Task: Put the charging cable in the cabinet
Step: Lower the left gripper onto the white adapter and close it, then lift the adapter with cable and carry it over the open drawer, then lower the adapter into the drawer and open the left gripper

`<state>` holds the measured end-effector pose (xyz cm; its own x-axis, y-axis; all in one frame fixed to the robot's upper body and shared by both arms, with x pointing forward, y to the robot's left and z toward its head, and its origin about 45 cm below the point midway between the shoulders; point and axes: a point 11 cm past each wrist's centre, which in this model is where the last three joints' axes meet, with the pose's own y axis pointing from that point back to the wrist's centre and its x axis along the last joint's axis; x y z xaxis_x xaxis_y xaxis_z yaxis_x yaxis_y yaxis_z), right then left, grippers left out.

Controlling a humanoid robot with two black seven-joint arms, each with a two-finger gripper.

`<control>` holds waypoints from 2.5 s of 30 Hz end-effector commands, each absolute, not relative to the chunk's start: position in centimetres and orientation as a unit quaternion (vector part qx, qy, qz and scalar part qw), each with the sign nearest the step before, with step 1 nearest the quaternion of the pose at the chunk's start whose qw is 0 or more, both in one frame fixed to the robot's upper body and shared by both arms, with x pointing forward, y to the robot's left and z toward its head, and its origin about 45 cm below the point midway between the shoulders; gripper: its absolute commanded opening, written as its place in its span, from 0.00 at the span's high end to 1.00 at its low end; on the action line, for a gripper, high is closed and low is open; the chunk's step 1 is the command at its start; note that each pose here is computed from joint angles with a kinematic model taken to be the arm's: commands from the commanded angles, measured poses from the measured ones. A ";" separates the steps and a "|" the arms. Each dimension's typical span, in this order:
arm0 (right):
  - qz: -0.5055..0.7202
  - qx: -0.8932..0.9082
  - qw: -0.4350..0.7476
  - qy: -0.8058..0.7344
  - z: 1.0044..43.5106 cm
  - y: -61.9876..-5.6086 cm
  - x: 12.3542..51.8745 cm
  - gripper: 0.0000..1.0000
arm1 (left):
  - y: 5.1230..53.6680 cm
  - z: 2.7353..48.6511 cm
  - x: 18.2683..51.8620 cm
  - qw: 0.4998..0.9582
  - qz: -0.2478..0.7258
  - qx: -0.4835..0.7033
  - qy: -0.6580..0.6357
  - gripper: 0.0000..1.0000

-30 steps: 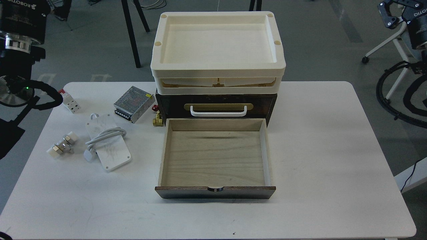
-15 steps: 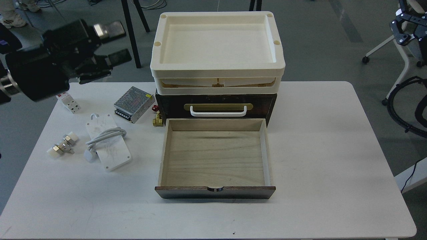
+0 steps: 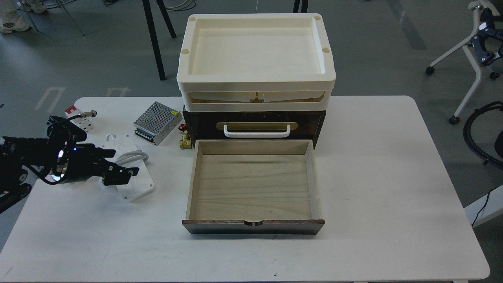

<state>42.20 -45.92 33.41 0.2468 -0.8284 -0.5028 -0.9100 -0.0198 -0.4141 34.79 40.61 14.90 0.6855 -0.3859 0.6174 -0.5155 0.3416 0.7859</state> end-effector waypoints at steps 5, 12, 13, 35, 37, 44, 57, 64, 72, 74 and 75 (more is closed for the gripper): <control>0.062 -0.710 0.339 0.614 33.0 -46.1 42.0 0.00 | 41.9 13.3 36.1 0.687 0.056 0.595 -0.414 0.04; 0.068 -0.708 0.334 0.619 32.2 -46.3 41.7 0.00 | 41.8 11.7 35.8 0.686 0.043 0.603 -0.404 0.37; 0.069 -0.707 0.333 0.620 32.0 -46.4 41.6 0.00 | 41.9 11.7 35.8 0.685 0.042 0.604 -0.406 0.41; 0.070 -0.696 0.333 0.632 31.4 -47.5 40.9 0.00 | 37.0 27.9 31.6 0.799 0.108 0.451 -0.383 1.00; 0.071 -0.696 0.333 0.632 31.3 -47.5 40.9 0.00 | 34.0 29.5 29.9 0.830 0.100 0.399 -0.376 1.00; 0.072 -0.695 0.330 0.635 31.0 -47.7 40.7 0.00 | 24.8 28.4 29.1 0.920 0.098 0.227 -0.304 1.00; 0.070 -0.685 0.335 0.643 30.9 -48.5 40.4 0.00 | 19.1 18.9 33.6 0.947 0.132 0.201 -0.213 1.00; 0.073 -0.684 0.335 0.644 30.6 -48.5 40.3 0.00 | 20.4 14.6 33.4 0.936 0.156 0.246 -0.198 0.90; 0.072 -0.684 0.336 0.643 30.7 -48.5 40.3 0.00 | 18.5 14.1 33.5 0.939 0.159 0.230 -0.199 0.40; 0.072 -0.684 0.336 0.643 30.7 -48.5 40.3 0.00 | 18.6 14.4 33.5 0.940 0.159 0.229 -0.198 0.15; 0.072 -0.684 0.337 0.643 30.8 -48.5 40.3 0.00 | 18.7 14.3 33.5 0.939 0.160 0.230 -0.198 0.13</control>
